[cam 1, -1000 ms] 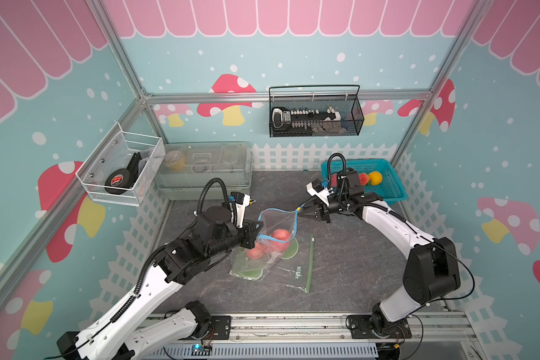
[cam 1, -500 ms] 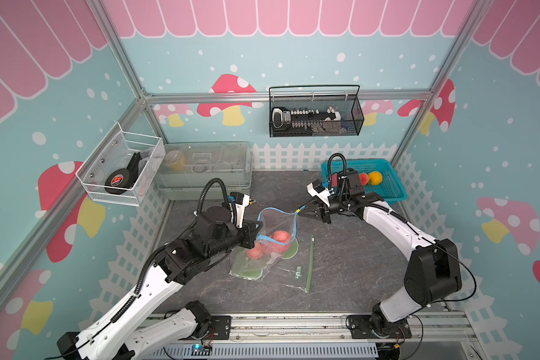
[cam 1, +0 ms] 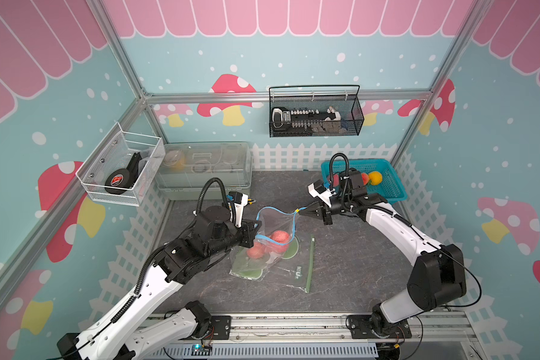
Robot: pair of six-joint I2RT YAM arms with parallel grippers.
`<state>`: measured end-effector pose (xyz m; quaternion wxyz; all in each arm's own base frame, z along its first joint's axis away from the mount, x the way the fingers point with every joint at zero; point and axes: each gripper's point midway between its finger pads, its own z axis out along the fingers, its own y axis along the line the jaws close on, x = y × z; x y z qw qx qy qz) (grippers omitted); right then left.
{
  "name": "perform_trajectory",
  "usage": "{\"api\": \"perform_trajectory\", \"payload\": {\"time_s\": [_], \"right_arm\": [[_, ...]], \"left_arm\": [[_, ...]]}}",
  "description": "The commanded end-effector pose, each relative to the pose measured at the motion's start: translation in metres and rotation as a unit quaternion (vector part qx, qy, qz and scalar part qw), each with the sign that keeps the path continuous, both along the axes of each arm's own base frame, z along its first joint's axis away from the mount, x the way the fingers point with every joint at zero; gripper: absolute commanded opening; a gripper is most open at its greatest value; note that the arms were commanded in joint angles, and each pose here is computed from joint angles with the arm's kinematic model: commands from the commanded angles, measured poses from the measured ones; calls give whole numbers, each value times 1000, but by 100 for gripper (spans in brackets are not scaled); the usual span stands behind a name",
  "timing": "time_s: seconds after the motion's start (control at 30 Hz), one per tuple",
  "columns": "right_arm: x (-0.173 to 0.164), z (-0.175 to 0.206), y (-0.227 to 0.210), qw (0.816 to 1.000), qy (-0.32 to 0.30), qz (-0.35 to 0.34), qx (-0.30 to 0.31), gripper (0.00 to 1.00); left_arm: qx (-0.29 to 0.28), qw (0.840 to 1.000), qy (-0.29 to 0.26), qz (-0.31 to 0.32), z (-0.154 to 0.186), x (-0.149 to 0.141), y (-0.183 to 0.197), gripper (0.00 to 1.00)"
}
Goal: Place the peach in a zip-top bag and seal the zipper
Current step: Zip the zipper on the zipper food storage bag.
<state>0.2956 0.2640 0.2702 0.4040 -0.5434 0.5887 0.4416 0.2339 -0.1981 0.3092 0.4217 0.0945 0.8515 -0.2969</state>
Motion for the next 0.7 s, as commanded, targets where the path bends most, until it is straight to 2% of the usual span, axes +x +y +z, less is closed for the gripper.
{"api": "perform_trajectory", "payload": {"time_s": [0.0, 0.13, 0.33, 0.5, 0.67], "right_arm": [[-6, 10, -6, 999, -17, -31, -14, 0], [-7, 18, -17, 995, -17, -87, -34, 0], [-16, 29, -29, 990, -11, -132, -42, 0], [-20, 26, -34, 987, 7, -149, -53, 0], [-18, 21, -37, 984, 21, -168, -63, 0]], "left_arm": [[22, 999, -23, 13, 14, 4, 11, 24], [40, 998, -55, 10, 40, 14, 11, 36], [70, 992, -99, -28, 78, 31, -6, 47], [114, 985, -107, -78, 82, 42, -24, 50], [126, 974, -126, -142, 89, 44, -45, 50]]}}
